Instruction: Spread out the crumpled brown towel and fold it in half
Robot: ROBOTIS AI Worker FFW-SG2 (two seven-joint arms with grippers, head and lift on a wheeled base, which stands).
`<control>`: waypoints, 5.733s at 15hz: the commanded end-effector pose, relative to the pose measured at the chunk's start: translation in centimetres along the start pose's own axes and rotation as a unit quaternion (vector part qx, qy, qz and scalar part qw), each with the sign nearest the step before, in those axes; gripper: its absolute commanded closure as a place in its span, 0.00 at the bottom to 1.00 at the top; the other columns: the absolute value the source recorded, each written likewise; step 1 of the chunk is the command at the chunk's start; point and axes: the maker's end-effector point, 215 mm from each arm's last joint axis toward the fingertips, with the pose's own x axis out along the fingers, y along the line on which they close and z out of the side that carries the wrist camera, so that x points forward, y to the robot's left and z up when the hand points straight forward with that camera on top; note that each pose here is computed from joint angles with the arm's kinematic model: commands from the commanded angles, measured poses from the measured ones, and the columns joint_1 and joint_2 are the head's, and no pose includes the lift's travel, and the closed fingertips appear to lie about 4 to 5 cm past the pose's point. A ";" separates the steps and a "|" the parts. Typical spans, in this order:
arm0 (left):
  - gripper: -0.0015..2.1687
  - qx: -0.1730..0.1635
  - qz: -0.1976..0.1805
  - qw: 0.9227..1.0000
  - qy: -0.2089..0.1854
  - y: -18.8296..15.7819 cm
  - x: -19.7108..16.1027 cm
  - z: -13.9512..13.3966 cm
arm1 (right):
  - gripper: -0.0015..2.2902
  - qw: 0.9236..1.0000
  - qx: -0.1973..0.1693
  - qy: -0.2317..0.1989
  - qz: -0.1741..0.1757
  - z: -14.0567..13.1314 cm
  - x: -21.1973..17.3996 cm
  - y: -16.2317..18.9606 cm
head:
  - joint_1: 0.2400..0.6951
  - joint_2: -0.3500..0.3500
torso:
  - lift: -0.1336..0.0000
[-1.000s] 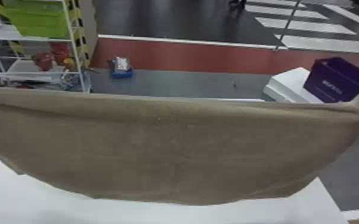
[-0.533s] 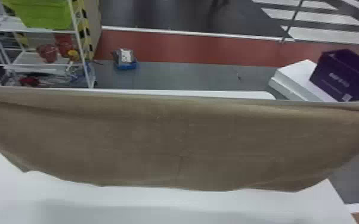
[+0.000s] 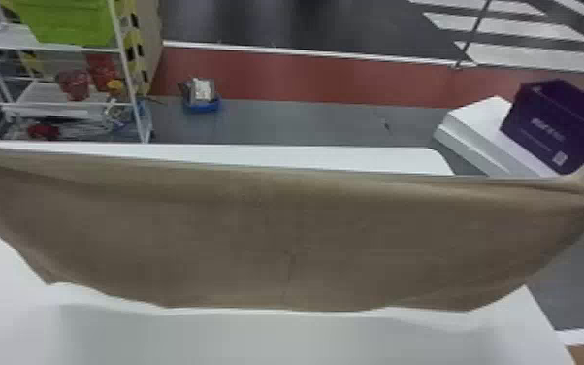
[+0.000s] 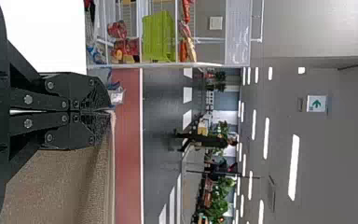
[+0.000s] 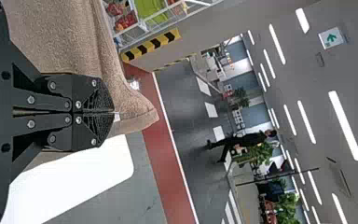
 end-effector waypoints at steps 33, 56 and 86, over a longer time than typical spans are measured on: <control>0.66 0.007 0.037 0.995 0.098 -1.3 17.1 -17.8 | 0.59 0.997 -0.072 0.009 0.014 -13.3 29.6 -5.8 | 1.00 0.33 | 0.07; 0.11 0.010 0.069 0.994 0.087 -0.8 14.1 -19.0 | 0.09 0.982 -0.148 0.113 -0.005 -17.6 22.7 -6.0 | 1.00 0.34 | 0.07; 0.94 0.003 0.025 0.952 0.306 -5.5 2.0 -30.9 | 0.73 0.962 -0.101 0.252 0.039 -25.0 13.9 -4.7 | 1.00 0.26 | 0.07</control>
